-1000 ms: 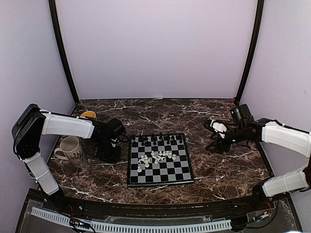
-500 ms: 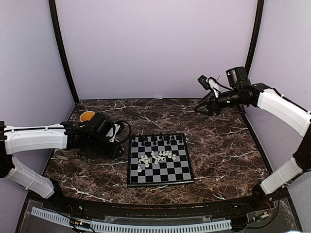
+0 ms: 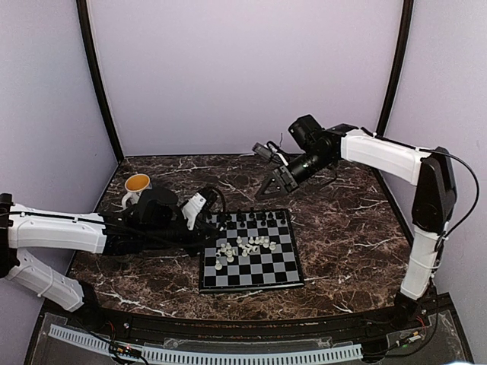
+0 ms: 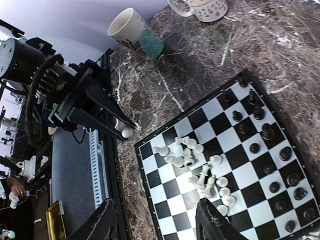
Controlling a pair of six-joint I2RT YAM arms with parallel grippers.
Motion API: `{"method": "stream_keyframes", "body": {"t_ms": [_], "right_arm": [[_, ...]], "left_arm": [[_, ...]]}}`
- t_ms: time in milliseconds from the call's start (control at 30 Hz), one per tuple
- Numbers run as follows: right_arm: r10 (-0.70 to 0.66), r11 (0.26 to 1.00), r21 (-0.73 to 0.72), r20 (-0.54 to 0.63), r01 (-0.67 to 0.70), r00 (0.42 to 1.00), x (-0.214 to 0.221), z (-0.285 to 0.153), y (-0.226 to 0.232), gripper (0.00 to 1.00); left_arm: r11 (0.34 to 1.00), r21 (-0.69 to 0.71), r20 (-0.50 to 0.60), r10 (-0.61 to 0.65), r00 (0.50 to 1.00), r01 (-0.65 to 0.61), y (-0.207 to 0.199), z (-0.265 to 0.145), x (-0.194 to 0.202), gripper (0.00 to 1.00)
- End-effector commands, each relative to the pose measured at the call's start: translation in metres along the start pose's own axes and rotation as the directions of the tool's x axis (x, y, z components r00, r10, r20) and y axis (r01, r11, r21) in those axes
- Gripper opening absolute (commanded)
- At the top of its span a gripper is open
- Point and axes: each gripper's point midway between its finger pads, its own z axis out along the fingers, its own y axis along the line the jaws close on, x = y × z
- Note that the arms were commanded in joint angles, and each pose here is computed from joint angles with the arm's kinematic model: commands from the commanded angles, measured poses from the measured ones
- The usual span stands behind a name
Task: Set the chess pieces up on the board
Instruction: Pass from the left arm to the right
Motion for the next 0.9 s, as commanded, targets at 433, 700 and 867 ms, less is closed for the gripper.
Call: {"method": "stream_keyframes", "body": {"t_ms": [433, 700, 867], "right_arm": [[-0.002, 0.988, -0.150, -0.172, -0.025, 0.985, 0.022, 0.071, 0.052, 0.50], [0.002, 0.984, -0.174, -0.198, -0.037, 0.980, 0.027, 0.085, 0.058, 0.42], [0.008, 0.982, -0.183, -0.213, -0.048, 0.977, 0.031, 0.092, 0.058, 0.38]], "left_arm": [[0.993, 0.076, 0.080, 0.083, 0.993, -0.089, -0.040, 0.014, -0.031, 0.11], [0.992, 0.076, 0.086, 0.091, 0.992, -0.098, -0.042, 0.015, -0.034, 0.12], [0.993, 0.068, 0.087, 0.093, 0.992, -0.099, -0.041, 0.014, -0.034, 0.12]]}}
